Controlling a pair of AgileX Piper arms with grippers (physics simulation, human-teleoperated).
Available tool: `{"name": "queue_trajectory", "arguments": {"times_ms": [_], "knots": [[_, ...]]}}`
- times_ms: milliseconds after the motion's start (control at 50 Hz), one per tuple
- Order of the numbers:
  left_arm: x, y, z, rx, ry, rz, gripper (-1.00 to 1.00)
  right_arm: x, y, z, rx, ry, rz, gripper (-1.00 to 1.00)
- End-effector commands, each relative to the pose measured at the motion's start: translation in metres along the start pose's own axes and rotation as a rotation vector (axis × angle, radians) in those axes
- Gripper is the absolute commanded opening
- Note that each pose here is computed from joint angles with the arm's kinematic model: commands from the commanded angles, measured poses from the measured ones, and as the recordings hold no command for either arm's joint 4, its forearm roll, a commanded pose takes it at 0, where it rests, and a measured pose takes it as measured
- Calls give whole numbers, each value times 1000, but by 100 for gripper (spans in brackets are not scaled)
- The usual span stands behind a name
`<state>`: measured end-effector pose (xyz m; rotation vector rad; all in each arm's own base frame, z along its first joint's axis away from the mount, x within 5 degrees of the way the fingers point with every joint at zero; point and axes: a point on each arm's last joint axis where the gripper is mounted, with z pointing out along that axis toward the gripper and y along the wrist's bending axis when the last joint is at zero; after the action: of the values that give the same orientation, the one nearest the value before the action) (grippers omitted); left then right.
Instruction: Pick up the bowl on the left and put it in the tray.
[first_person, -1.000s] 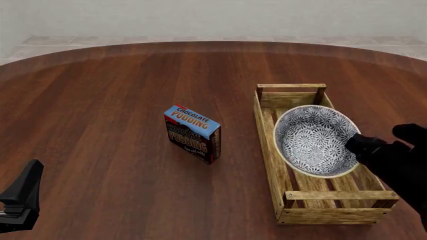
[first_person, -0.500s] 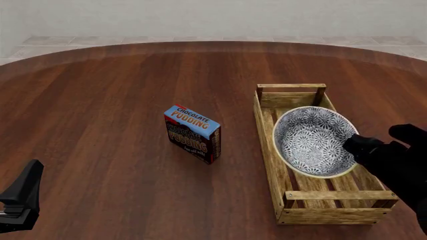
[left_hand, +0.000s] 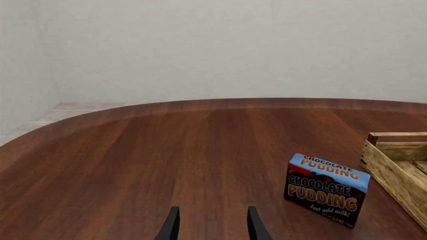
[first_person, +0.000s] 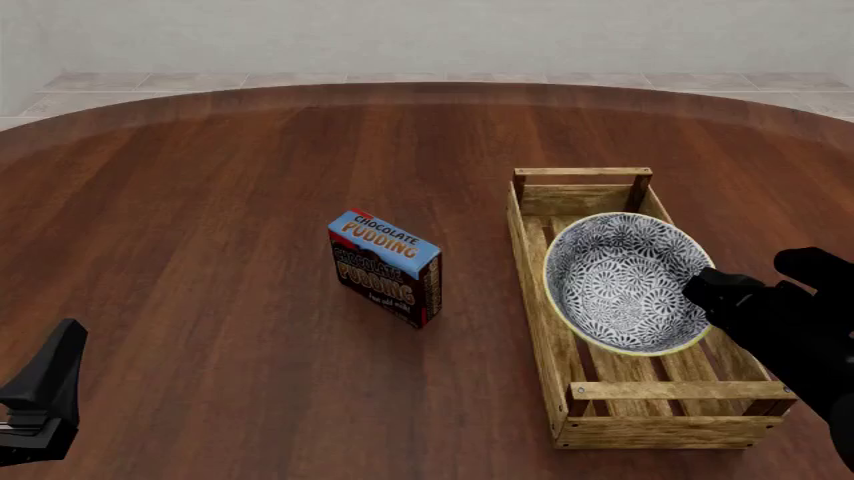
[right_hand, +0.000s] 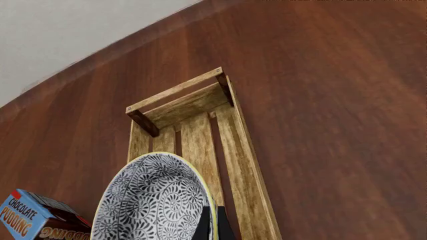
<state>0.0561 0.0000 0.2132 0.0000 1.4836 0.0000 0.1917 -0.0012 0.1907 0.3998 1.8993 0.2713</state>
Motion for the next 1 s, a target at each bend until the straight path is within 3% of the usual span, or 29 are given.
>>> {"name": "queue_trajectory", "arguments": {"times_ms": [20,1000], "knots": [[0,0,0,0,0,0,100,-3,0,1,1,-14,8,-100],[0,0,0,0,0,0,100,0,3,10,-12,-3,5,-100]]}}
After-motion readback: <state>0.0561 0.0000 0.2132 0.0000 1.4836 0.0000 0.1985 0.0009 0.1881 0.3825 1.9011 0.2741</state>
